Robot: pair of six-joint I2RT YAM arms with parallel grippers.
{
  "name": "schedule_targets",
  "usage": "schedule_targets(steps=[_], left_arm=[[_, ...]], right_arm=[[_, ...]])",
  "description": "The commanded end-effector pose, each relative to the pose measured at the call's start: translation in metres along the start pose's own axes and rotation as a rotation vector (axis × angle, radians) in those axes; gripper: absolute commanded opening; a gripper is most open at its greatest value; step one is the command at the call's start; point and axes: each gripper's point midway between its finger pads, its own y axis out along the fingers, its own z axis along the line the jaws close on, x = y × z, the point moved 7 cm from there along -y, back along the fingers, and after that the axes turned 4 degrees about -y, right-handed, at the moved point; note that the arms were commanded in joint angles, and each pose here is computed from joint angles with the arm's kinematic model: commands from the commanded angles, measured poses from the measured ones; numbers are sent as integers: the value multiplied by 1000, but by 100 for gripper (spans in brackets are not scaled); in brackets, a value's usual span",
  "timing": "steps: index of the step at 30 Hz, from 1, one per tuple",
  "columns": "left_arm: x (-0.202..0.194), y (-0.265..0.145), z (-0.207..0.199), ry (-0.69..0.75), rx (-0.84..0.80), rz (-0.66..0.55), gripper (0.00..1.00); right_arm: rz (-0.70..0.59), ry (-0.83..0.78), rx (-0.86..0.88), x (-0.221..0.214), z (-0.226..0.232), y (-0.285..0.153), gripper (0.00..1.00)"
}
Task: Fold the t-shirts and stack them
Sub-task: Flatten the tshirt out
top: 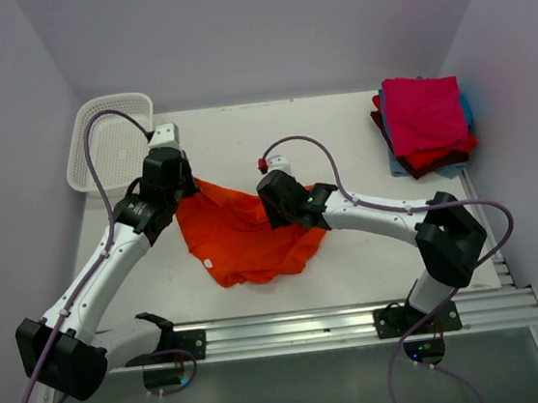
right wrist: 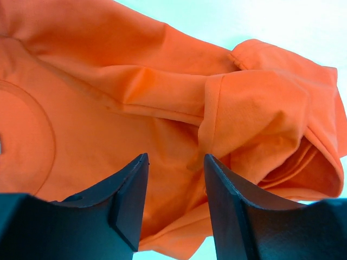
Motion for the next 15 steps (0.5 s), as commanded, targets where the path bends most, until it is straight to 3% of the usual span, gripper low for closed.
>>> schedule_targets(steps=[1, 15], left_arm=[[8, -6, 1, -21, -12, -45, 0], [9, -8, 3, -24, -14, -59, 0]], right_arm=[[58, -32, -42, -6, 0, 11, 51], [48, 13, -166, -9, -11, 12, 60]])
